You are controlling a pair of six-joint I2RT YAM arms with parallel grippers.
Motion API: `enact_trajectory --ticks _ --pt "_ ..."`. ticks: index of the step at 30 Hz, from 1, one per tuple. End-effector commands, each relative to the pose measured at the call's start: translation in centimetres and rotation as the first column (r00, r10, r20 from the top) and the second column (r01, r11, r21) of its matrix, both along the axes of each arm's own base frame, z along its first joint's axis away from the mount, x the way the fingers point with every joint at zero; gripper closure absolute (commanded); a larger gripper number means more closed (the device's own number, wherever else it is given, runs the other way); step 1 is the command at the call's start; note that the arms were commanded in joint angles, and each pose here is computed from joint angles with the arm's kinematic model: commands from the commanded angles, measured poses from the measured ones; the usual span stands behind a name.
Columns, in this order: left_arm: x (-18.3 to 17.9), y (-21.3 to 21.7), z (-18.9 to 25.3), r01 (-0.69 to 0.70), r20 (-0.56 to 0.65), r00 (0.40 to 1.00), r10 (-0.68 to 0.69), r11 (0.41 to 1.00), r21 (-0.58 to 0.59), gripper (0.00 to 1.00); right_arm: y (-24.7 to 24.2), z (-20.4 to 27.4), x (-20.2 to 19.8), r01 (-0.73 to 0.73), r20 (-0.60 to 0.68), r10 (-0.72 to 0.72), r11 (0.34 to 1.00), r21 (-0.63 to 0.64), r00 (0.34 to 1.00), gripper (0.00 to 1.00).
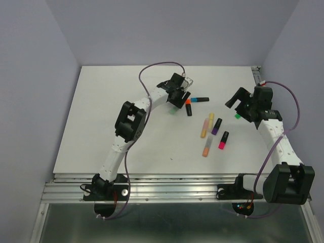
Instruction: Open the pen caps
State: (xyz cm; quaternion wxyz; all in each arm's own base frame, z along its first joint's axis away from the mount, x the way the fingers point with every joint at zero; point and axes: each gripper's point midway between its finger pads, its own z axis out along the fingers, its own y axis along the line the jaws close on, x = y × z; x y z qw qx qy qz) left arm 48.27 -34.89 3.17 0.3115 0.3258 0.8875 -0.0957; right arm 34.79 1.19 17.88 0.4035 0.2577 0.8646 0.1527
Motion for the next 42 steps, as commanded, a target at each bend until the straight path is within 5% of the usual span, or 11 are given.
enact_trajectory --ticks 1,6,12,19,21,24,26,27,31,37,42 --pt "0.3 -1.2 1.1 0.027 0.044 0.999 -0.028 0.999 0.022 0.28 -0.5 0.1 0.6 0.009 0.033 -0.009 1.000 -0.017 0.999 0.00" --pt "0.0 -1.4 0.1 0.031 0.018 0.999 -0.031 0.999 0.017 0.52 -0.6 0.0 0.6 0.013 0.031 -0.012 1.000 -0.020 0.999 0.00" --pt "-0.5 -0.2 -0.5 -0.068 -0.004 0.998 0.068 0.997 0.039 1.00 -0.1 0.6 0.4 -0.018 0.052 0.018 1.000 -0.017 0.998 0.00" --pt "-1.6 3.4 3.5 -0.385 0.029 0.922 0.386 0.922 -0.032 1.00 4.3 2.6 -1.2 -0.240 0.140 0.227 0.967 0.084 0.964 0.00" --pt "-1.8 3.6 8.7 -0.440 0.069 0.887 0.456 0.882 -0.168 1.00 6.2 3.3 -2.3 -0.303 0.154 0.286 0.948 0.098 0.946 0.00" --pt "-4.6 6.5 11.5 -0.577 0.024 0.796 0.604 0.771 -0.269 1.00 12.1 3.7 -4.1 -0.422 0.181 0.405 0.904 0.063 0.896 0.00" --pt "-6.6 8.7 15.1 -0.687 -0.038 0.686 0.727 0.629 -0.364 1.00 17.5 3.5 -6.7 -0.542 0.191 0.523 0.838 0.061 0.831 0.00" --pt "-8.8 10.1 13.3 -0.762 -0.094 0.606 0.790 0.542 -0.355 1.00 20.7 3.5 -8.7 -0.615 0.223 0.586 0.785 0.083 0.779 0.00" --pt "-14.6 12.2 16.1 -0.780 -0.220 0.521 0.825 0.357 -0.514 1.00 25.8 4.6 -12.3 -0.725 0.329 0.668 0.685 0.079 0.667 0.00" --pt "-20.2 10.7 15.7 -0.804 -0.407 0.504 0.762 0.241 -0.543 1.00 31.4 5.1 -14.9 -0.800 0.372 0.722 0.589 0.111 0.583 0.00" --pt "-22.5 9.6 17.0 -0.790 -0.413 0.511 0.754 0.222 -0.571 1.00 33.5 4.2 -14.0 -0.752 0.335 0.685 0.647 0.130 0.647 0.00"
